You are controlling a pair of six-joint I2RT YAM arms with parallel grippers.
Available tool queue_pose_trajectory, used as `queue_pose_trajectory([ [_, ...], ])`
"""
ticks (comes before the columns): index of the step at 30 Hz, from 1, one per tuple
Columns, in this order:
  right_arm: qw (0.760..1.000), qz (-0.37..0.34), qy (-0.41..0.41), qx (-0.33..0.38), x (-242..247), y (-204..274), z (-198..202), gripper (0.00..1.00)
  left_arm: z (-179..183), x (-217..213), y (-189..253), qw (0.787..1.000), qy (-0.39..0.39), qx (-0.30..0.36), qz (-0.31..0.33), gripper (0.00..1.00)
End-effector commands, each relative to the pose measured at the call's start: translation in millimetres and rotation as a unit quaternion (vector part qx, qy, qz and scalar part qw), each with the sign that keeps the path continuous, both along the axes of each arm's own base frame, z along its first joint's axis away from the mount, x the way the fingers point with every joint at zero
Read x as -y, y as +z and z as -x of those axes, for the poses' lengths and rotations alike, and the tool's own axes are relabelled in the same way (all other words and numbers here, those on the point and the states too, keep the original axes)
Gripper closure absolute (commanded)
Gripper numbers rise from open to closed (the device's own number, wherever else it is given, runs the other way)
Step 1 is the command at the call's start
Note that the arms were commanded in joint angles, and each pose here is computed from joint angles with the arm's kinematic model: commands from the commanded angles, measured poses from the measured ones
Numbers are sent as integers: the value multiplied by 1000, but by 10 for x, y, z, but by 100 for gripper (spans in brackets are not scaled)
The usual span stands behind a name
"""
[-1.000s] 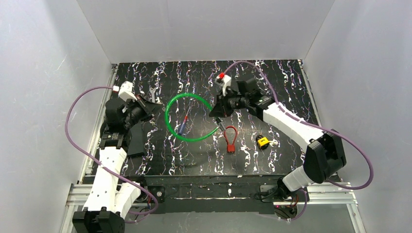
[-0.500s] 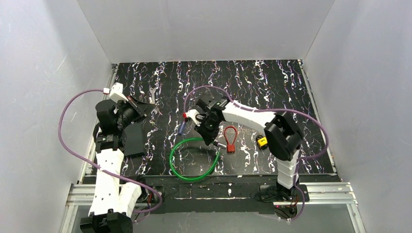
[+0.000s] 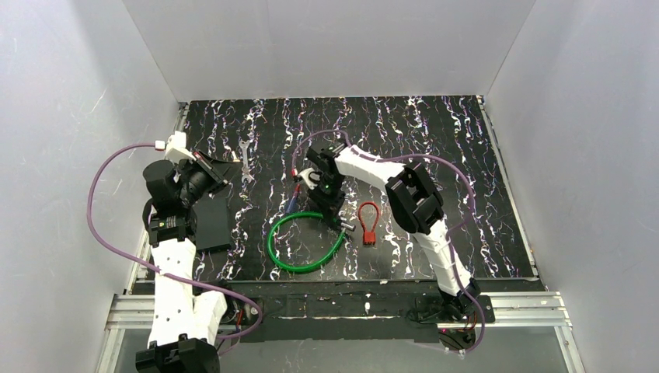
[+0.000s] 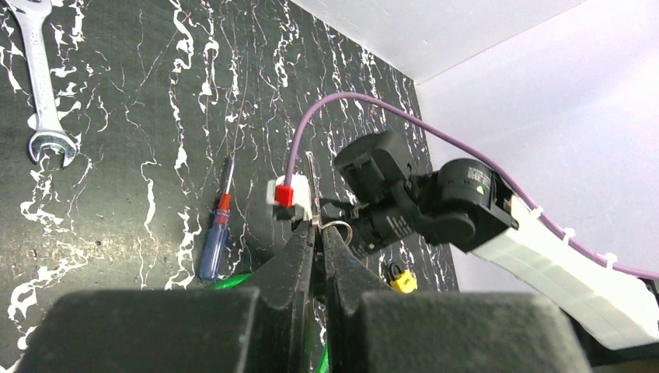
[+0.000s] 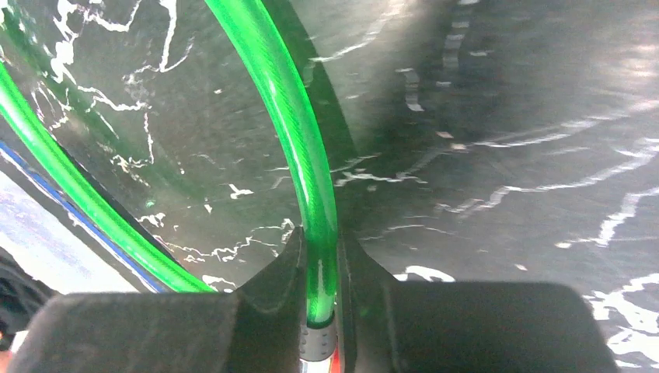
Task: Lock with the key
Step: Place the lock at the center of the board.
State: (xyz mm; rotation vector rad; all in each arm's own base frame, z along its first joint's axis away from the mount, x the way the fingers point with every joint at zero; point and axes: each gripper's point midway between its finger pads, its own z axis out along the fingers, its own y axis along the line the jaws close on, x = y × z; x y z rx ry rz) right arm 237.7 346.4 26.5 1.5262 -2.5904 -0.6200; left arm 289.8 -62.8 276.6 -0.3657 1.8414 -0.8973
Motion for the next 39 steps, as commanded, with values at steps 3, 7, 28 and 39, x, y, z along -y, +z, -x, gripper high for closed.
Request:
queue_pose_trajectory([
  [3,995,-33,-91,-36,21,-54,-529,99,-12,-14,51,1000,-8,11,10,100],
  [7,983,-57,-174,-11,-121,-99,-913,99,-61,-52,30,1000,-1,6,15,100],
  [28,949,-99,-300,16,-286,247,-704,70,-116,-104,-51,1000,12,-8,18,100],
  [39,954,-138,-266,-25,-232,412,-227,36,-100,-109,-167,1000,-3,-19,-10,100],
])
